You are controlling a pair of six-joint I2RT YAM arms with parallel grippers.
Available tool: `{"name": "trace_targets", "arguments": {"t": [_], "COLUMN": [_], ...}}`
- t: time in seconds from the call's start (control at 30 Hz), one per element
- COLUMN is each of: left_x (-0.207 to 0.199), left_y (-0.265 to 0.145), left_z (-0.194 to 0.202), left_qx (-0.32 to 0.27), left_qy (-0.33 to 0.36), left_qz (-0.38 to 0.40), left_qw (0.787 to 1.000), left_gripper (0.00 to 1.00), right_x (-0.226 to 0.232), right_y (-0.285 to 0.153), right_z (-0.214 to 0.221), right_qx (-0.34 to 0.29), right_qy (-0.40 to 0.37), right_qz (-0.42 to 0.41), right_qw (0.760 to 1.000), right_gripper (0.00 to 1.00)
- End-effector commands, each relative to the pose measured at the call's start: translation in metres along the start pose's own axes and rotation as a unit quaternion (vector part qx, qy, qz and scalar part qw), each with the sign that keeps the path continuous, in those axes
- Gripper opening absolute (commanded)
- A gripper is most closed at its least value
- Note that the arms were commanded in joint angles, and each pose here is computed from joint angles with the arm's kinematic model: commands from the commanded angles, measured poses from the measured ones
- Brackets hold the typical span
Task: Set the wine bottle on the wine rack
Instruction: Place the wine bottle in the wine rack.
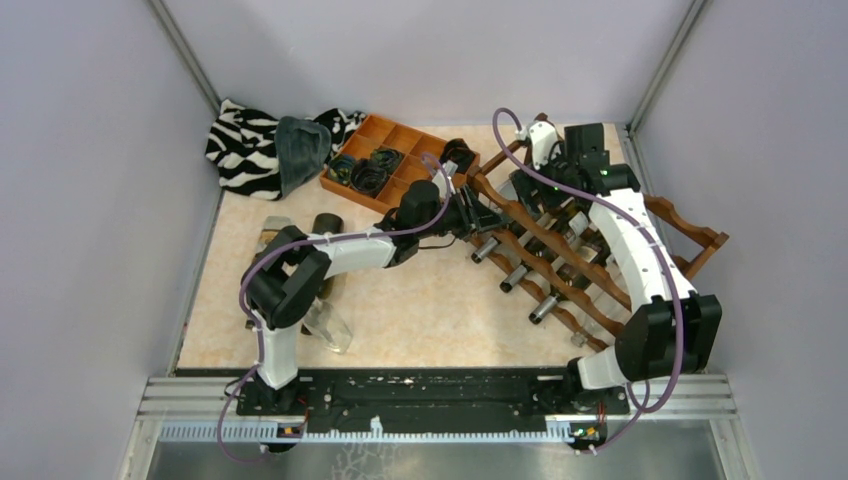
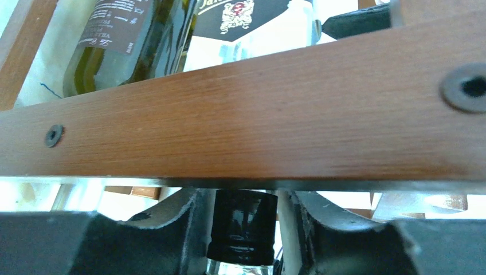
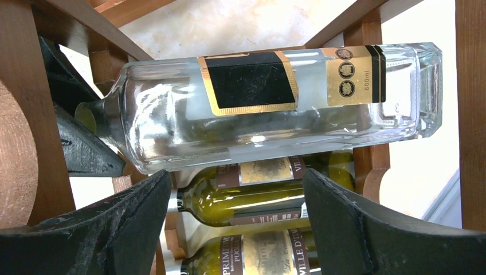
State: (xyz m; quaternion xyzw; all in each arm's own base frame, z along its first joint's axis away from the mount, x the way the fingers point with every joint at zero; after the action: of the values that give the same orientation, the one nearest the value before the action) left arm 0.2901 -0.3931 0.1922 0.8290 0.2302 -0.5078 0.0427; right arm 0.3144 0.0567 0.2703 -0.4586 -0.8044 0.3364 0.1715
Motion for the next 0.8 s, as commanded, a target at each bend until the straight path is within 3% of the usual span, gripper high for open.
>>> {"name": "trace_targets", "arguments": {"t": [0.0, 0.3, 0.77], "left_x": [-0.015, -0.015, -0.02], "left_y": [-0.003, 0.001, 0.004], "left_z": [-0.001, 0.0, 0.001], "left_qx": [0.011, 0.022, 0.036], "left_qy": [0.008, 0.008, 0.003], "left_qz": [0.019, 0.026, 0.05], "left_qw": [1.0, 0.999, 0.998], "left_gripper": [0.44, 0.34, 0.4], "right_x": [0.014, 0.016, 0.03], "right_y": [-0.011, -0.009, -0.009], "right_z": [-0.016, -0.015, -0.014], "right_qx": [-0.044, -0.043, -0.043], "right_qy": [-0.011, -0.013, -0.022], "right_qz": [-0.049, -0.062, -0.138], "right_qw": [0.998, 0.997, 0.989], "right_gripper": [0.86, 0.87, 0.93]}}
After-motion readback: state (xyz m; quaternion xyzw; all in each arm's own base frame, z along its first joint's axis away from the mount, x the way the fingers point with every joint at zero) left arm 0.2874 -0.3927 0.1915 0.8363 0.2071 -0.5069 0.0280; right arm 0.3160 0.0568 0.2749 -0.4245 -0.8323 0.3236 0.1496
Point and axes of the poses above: each gripper's point midway between its finger pads, its own y axis out along the fingers, its own x axis along the line the jaws close on, z = x × y, the point moved 8 cm from there along -y, back along the fingers, and after that the axes turned 7 degrees about y, right-handed, at the moved point
